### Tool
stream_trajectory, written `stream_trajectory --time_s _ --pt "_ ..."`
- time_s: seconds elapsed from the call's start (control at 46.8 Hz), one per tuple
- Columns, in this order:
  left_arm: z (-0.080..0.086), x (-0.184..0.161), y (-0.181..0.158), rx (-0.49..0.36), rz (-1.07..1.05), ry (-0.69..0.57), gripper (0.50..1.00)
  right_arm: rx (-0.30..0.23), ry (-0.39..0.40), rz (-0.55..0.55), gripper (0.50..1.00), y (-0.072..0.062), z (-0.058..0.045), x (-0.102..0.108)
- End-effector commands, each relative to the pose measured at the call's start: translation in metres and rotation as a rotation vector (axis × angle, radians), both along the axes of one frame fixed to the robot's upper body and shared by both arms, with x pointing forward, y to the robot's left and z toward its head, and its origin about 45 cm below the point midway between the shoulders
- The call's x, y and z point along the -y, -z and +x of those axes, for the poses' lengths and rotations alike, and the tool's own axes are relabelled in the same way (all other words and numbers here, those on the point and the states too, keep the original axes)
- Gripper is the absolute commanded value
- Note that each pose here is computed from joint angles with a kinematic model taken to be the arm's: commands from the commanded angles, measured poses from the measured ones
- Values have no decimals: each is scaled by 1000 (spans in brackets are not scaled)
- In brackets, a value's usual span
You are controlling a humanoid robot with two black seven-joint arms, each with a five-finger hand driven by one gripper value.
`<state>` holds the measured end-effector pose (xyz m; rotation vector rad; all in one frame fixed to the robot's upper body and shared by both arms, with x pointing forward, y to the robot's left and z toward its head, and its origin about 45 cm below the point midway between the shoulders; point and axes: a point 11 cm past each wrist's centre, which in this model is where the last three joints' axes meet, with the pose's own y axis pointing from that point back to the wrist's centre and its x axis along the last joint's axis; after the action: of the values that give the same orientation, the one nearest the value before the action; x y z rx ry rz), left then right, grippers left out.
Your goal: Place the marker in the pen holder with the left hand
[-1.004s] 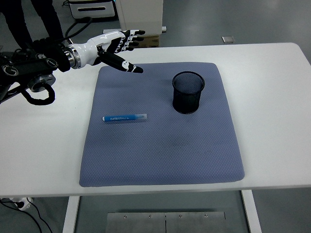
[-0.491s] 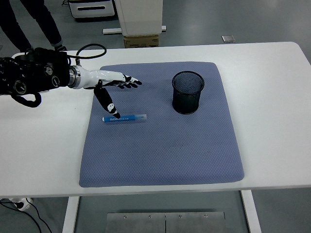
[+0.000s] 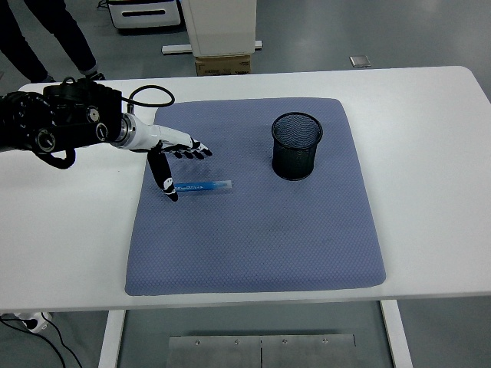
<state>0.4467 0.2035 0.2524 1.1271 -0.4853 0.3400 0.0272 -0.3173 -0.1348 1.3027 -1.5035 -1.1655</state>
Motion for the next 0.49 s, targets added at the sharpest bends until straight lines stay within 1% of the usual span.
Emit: stream_trajectory --time_s 0.0,0.128,0.299,0.47 --pt "0 2 -2 0 -1 3 1000 0 0 0 1000 0 0 0" --pt "-1 4 -3 -14 -4 11 1000 0 0 0 1000 0 0 0" --pt "-4 16 1 -33 -6 36 1000 0 0 0 1000 0 0 0" --pt "-5 21 3 -37 -4 49 1000 0 0 0 1000 0 0 0"
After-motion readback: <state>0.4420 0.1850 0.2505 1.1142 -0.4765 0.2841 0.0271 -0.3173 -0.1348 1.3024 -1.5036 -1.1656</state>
